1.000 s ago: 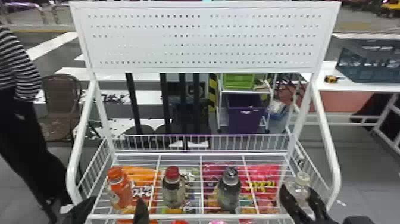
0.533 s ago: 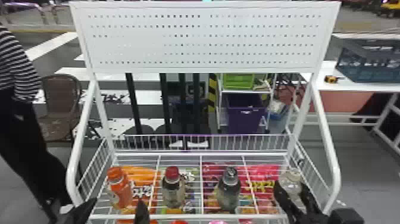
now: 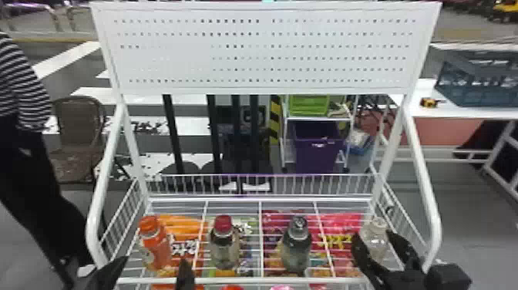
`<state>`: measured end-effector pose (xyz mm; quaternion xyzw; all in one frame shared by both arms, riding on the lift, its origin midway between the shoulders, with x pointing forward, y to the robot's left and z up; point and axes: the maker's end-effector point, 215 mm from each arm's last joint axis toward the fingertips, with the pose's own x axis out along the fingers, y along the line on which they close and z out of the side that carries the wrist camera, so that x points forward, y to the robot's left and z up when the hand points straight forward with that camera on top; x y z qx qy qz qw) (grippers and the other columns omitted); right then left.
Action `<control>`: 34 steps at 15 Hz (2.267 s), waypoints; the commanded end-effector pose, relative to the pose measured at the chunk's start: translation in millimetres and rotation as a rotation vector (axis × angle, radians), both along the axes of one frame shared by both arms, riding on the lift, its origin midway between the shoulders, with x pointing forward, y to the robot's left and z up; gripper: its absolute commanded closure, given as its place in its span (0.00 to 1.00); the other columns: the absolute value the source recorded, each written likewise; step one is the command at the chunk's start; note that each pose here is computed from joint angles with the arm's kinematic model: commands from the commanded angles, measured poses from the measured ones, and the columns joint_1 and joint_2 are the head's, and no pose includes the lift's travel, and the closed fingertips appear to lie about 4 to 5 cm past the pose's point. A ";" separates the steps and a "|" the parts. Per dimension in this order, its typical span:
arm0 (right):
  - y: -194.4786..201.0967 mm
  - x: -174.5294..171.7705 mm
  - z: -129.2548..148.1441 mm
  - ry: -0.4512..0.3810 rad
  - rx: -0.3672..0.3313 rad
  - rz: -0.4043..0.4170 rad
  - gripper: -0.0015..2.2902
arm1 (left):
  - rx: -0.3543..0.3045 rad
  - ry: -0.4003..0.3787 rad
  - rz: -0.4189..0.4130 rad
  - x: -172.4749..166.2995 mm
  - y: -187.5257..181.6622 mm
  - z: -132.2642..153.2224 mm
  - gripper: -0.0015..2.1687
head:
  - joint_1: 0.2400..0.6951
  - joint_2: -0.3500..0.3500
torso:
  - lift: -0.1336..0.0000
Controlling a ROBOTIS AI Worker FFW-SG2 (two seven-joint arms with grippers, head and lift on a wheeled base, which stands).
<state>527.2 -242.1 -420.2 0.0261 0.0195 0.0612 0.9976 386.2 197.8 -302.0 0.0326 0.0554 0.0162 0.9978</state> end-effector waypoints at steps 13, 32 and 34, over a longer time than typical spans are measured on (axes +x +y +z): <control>0.6 -85.0 133.3 -0.188 -0.014 -0.015 0.03 | -0.001 -0.007 -0.001 -0.5 -0.9 4.7 0.06 | 0.57 0.50 | 1.00; 20.7 -132.3 123.8 -0.059 -0.001 0.025 0.04 | -0.001 -0.028 -0.008 -3.7 -3.1 8.4 0.06 | 0.57 0.50 | 1.00; 20.6 -133.2 124.5 -0.062 0.000 0.024 0.04 | 0.003 -0.031 -0.007 -3.3 -3.5 9.3 0.06 | 0.57 0.50 | 1.00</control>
